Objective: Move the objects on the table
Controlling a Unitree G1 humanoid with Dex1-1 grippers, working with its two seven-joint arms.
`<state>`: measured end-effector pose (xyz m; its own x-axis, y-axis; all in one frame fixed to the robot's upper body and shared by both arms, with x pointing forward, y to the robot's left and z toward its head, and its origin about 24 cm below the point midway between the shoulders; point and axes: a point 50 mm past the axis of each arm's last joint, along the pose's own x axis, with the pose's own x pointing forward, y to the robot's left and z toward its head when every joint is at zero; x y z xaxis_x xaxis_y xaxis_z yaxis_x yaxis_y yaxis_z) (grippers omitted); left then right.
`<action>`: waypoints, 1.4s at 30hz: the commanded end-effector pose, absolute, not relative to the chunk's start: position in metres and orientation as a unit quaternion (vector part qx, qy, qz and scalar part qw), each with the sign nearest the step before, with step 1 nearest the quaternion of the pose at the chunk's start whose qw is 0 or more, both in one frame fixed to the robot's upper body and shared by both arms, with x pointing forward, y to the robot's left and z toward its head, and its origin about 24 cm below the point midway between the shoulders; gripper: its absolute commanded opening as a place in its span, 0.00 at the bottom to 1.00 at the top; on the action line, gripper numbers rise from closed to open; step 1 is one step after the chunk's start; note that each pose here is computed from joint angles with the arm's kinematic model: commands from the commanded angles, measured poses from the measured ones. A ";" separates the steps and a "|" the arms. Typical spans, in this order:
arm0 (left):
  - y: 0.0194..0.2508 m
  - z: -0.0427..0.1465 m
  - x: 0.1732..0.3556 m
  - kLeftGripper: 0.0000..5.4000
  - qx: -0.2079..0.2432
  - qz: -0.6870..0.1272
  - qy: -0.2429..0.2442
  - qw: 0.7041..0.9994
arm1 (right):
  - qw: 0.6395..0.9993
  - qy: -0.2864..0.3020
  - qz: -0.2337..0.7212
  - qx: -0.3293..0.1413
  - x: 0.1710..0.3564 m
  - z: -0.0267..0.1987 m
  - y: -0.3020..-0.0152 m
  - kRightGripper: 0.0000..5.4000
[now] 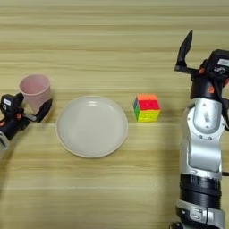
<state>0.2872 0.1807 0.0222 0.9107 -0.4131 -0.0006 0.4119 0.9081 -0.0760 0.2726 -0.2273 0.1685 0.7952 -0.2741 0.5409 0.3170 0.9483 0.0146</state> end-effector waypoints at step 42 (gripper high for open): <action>0.183 0.031 0.300 0.79 -0.009 -0.180 -0.024 0.983 | 0.949 -0.270 -0.157 -0.036 0.269 0.162 -0.227 1.00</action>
